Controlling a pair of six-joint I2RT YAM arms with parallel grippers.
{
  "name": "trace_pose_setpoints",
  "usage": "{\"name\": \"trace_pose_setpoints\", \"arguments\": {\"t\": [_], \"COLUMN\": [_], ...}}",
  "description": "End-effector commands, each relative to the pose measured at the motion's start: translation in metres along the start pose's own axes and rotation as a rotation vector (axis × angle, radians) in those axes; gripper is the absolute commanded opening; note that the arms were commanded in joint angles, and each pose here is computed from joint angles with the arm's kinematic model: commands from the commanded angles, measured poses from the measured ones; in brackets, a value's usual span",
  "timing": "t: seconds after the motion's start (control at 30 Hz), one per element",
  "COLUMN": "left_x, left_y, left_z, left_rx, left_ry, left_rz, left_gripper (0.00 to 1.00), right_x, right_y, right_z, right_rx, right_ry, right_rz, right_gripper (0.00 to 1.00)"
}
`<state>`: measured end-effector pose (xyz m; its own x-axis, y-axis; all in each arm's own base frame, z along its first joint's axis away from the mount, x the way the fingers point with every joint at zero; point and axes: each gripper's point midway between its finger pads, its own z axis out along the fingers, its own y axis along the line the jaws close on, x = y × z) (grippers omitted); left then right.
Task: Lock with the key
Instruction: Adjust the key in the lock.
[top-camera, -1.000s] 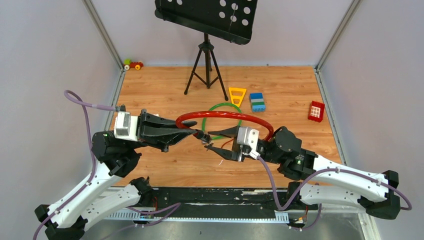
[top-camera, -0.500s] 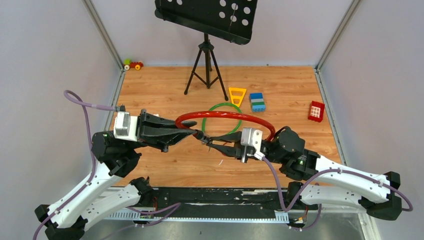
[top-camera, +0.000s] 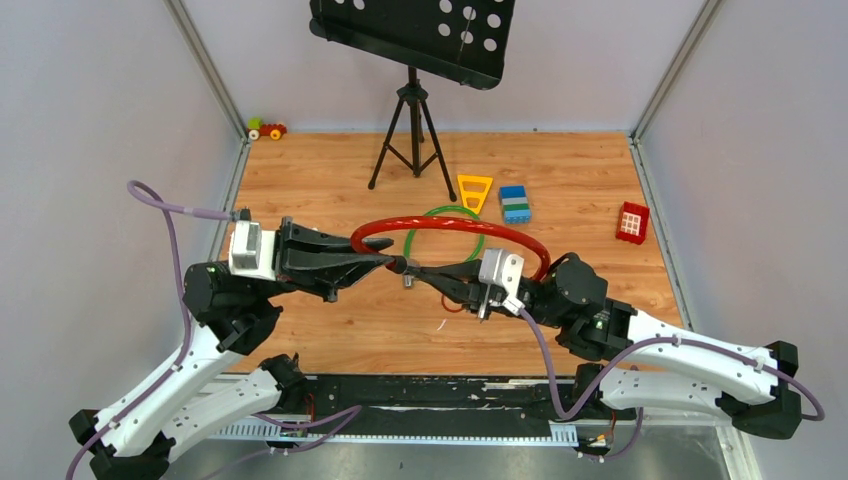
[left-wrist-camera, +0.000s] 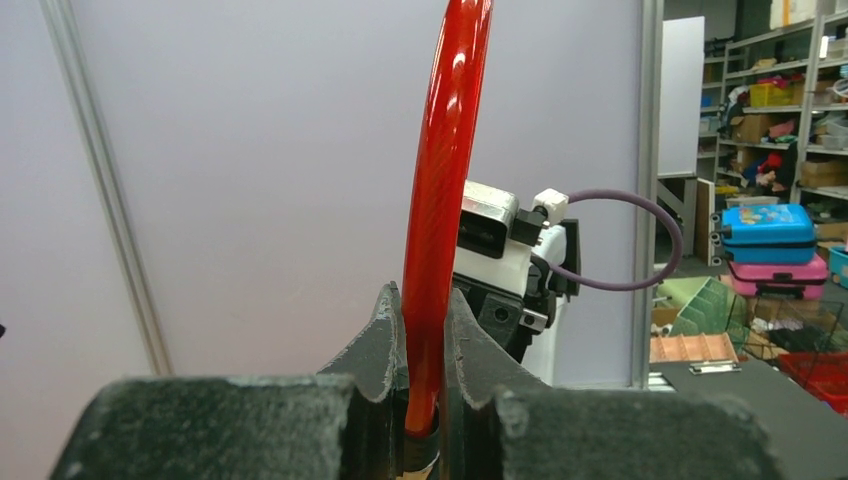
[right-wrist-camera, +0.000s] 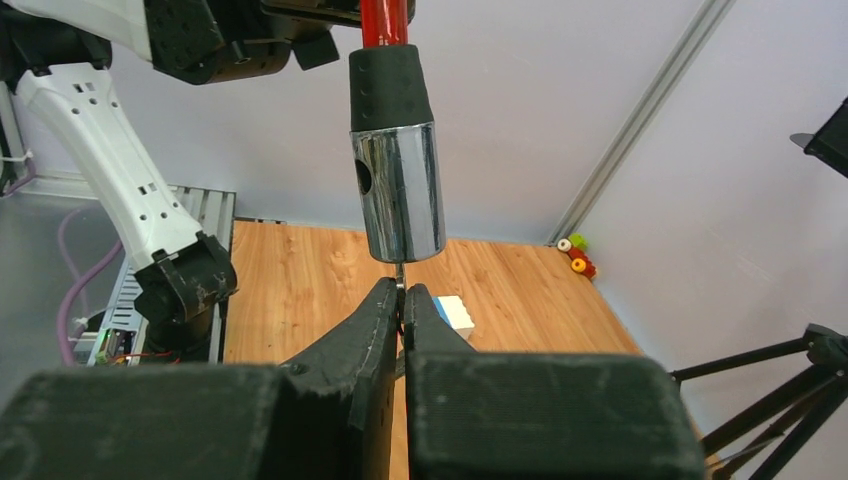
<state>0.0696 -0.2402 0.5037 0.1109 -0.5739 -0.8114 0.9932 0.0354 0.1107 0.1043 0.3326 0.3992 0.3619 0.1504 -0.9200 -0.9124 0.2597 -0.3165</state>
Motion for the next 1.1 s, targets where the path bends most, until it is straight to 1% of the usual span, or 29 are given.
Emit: {"name": "trace_pose_setpoints", "arguments": {"t": [0.0,0.13,0.27,0.33,0.47,0.53,0.6,0.9,1.07], "left_x": [-0.028,-0.028,-0.028,-0.029,-0.03,-0.029,-0.024,-0.009,0.0], "left_y": [0.005,0.007,0.005,0.004,0.01,0.017,0.025,0.065,0.077], "left_z": [0.003,0.002,0.003,0.004,0.003,0.002,0.001,-0.016,-0.022], "left_rx": [-0.05,-0.066,-0.052,-0.049,-0.078,-0.115,-0.156,-0.397,-0.469], "left_ry": [-0.064,-0.064,-0.065,-0.068,-0.078,-0.08,-0.063,0.006,0.033], "left_rz": [0.054,0.057,0.056,0.055,0.054,0.05,0.045,0.048,0.023], "left_gripper": [0.0,0.0,0.0,0.0,0.0,0.0,0.0,0.0,0.0], "right_x": [-0.021,-0.023,-0.028,-0.028,-0.02,-0.015,-0.014,-0.004,0.003], "right_y": [-0.022,-0.018,-0.003,-0.001,-0.025,-0.041,-0.05,-0.075,-0.082], "right_z": [-0.001,-0.005,-0.006,-0.006,-0.005,-0.006,-0.006,-0.004,-0.004], "right_rx": [0.105,0.091,0.004,-0.005,0.125,0.215,0.266,0.417,0.482], "right_ry": [-0.065,-0.092,-0.105,-0.098,-0.058,-0.038,-0.038,-0.003,0.03], "right_rz": [-0.021,-0.012,0.004,0.008,-0.008,-0.025,-0.031,-0.063,-0.096], "right_gripper": [0.0,0.0,0.0,0.0,0.0,0.0,0.0,0.0,0.0]}}
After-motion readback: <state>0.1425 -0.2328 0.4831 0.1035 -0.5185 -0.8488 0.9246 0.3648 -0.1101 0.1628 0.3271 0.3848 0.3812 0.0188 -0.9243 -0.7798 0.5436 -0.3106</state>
